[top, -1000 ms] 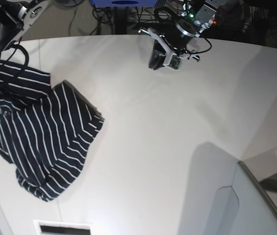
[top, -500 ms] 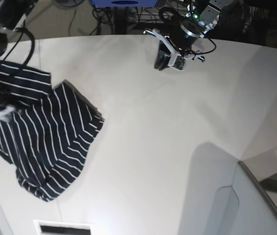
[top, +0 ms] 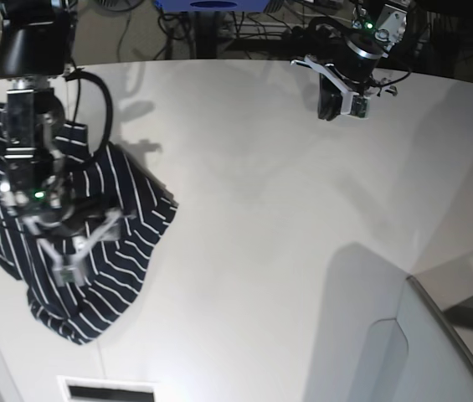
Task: Layout the t-shirt on the table in an organized manner, then fold the t-shirt properly
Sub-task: 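Grasp another part of the shirt with the right gripper and pull it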
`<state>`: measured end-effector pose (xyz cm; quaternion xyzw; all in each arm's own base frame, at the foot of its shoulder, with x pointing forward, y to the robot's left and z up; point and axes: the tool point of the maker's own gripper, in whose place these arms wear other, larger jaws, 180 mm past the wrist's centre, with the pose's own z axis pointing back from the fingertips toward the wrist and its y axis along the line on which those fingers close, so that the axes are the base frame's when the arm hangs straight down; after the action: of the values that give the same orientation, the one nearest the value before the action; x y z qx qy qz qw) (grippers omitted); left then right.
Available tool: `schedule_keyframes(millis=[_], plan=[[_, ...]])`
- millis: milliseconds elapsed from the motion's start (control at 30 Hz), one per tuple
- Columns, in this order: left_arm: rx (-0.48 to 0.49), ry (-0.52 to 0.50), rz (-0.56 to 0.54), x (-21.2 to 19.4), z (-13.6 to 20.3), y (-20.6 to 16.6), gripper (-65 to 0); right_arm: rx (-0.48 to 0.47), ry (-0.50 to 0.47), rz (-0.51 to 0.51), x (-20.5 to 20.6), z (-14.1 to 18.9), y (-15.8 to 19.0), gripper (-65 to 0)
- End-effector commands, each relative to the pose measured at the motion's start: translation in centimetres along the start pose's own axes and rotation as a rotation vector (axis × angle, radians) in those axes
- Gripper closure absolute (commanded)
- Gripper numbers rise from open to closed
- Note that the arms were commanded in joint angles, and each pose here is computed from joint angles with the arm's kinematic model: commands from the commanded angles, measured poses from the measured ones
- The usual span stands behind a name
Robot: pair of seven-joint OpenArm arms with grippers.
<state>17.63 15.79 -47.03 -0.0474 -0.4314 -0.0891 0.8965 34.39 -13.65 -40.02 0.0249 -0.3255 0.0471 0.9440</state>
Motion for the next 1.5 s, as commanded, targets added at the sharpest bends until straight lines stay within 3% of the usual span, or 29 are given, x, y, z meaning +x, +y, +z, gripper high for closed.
schedule_keyframes(millis=[0,167,300,533,600,700,767,1100,1267,1467], plan=[[-0.003,-0.036,0.001,0.8,0.1,-0.1,-5.9,0.022,-0.031,0.029,1.2,0.0,1.0,-37.4],[-0.011,-0.04,0.002,1.0,0.1,-0.4,-5.9,0.084,0.037,0.11,-0.4,-1.6,4.7,-37.4],[-0.012,-0.042,0.003,1.0,0.1,-0.5,-5.9,0.029,0.043,0.048,-0.6,-1.8,4.9,-38.0],[-0.013,-0.038,0.003,0.9,0.1,-0.6,-5.9,0.014,0.085,0.05,-1.6,-3.5,5.1,-36.5],[-0.01,-0.039,0.003,0.9,0.1,-0.4,-5.8,0.015,0.093,0.039,-1.9,-4.0,5.2,-26.1],[-0.007,-0.038,0.004,0.9,0.1,-0.3,-5.8,0.007,0.116,0.037,-2.7,-4.3,4.9,0.0],[-0.007,-0.038,0.004,0.9,0.1,-0.3,-5.8,0.007,0.113,0.036,-2.6,-4.2,5.0,-2.1],[-0.011,-0.054,-0.001,1.6,-0.4,-0.4,-6.3,-0.002,-0.04,-0.019,0.7,-0.7,5.4,0.0],[-0.014,-0.117,0.009,4.3,-1.9,-0.8,-6.3,-0.038,-0.066,-0.093,2.0,0.3,3.0,0.0],[-0.12,-0.188,-0.022,7.7,-3.9,-4.7,-6.3,-0.061,-0.185,-0.134,5.9,2.8,1.2,0.0]])
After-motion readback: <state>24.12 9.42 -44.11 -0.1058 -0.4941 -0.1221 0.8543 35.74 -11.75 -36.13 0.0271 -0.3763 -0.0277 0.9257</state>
